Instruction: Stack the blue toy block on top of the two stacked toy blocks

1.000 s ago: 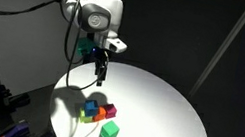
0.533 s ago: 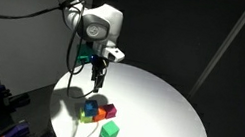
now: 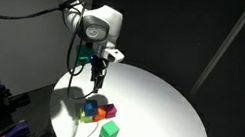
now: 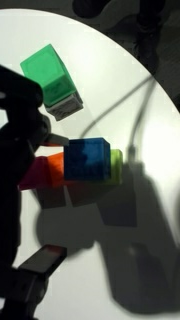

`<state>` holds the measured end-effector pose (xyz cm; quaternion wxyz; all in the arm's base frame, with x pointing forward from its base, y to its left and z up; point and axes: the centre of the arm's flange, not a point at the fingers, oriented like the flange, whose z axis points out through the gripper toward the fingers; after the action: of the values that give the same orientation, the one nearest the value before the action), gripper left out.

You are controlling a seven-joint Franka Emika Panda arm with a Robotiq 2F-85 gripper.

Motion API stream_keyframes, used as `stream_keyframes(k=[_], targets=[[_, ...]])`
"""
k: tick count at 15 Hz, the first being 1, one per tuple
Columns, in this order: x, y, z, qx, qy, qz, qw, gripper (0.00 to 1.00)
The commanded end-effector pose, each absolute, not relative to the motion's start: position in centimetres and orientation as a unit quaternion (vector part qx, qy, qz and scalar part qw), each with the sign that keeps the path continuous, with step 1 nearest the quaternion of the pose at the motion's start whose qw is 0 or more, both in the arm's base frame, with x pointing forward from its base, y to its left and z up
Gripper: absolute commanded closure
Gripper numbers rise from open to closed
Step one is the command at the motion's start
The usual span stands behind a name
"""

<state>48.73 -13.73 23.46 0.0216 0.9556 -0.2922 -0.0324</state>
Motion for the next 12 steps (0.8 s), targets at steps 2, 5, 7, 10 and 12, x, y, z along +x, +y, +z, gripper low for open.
stream_keyframes(k=[2,5,7,10,12], targets=[[48.6,-13.7,23.4,0.956,-0.290,-0.026,0.020,0.00],[48.4,-13.6,23.0,0.957,-0.288,-0.017,0.017,0.00],[48.0,-13.5,22.7,0.958,-0.287,-0.007,0.018,0.00],[47.6,-13.6,22.1,0.957,-0.290,0.006,0.019,0.00],[47.5,-13.9,21.6,0.957,-0.291,0.007,0.019,0.00]])
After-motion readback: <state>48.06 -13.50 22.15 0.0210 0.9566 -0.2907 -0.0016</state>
